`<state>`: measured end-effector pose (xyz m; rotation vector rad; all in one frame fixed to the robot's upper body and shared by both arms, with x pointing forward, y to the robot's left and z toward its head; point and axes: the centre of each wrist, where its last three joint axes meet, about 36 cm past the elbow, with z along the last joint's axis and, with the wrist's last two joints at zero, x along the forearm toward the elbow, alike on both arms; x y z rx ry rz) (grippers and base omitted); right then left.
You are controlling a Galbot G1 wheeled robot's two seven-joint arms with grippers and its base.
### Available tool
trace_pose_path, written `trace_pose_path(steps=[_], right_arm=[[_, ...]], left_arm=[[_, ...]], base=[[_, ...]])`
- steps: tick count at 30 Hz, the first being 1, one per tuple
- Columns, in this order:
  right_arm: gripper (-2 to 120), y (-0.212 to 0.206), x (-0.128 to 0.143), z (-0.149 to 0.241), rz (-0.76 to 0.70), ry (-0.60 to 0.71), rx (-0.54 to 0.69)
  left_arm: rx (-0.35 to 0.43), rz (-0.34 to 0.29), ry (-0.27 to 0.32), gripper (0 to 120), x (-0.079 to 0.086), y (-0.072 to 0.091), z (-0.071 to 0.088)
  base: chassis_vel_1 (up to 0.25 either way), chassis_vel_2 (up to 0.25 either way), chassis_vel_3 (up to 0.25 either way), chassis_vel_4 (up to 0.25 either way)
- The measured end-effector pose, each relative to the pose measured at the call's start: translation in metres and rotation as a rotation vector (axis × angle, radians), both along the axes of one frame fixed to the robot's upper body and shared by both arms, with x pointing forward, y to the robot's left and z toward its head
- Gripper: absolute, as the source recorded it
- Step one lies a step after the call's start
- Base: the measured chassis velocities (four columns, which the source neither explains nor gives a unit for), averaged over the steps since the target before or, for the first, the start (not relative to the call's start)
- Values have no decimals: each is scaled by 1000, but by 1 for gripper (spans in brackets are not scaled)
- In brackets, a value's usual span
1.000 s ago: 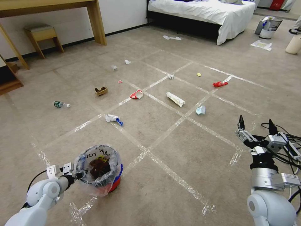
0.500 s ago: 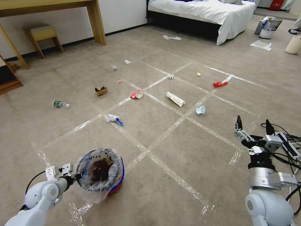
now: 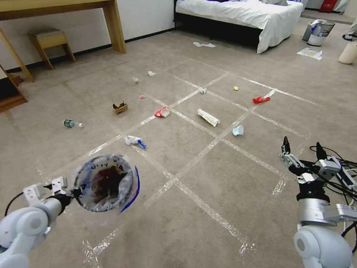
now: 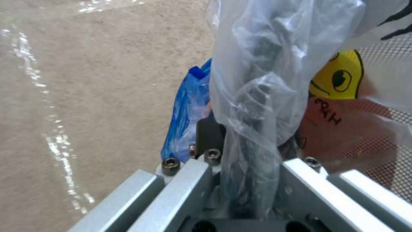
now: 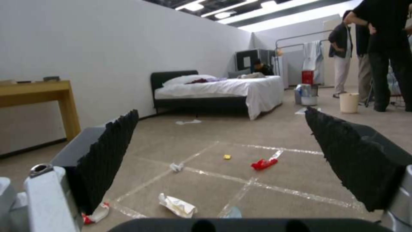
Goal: Pick up the trash bin and place the garbage on the floor into it.
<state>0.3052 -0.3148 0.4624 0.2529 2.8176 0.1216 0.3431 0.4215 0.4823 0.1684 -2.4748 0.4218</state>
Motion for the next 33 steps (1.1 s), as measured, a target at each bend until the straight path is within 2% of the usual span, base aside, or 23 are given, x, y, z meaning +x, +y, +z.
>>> trace_pose_path(steps=[8, 15, 33], right_arm=[[99, -5, -2, 0, -1, -2, -27], [100, -6, -2, 0, -1, -1, -41], [100, -8, -2, -1, 16, -15, -46]], left_arm=[[24, 20, 27, 0, -15, 11, 10], [-11, 27, 30, 0, -15, 11, 12], [-10, 42, 67, 0, -11, 16, -2]], base=[[0, 0, 0, 0], [0, 0, 0, 0], [0, 0, 0, 0]])
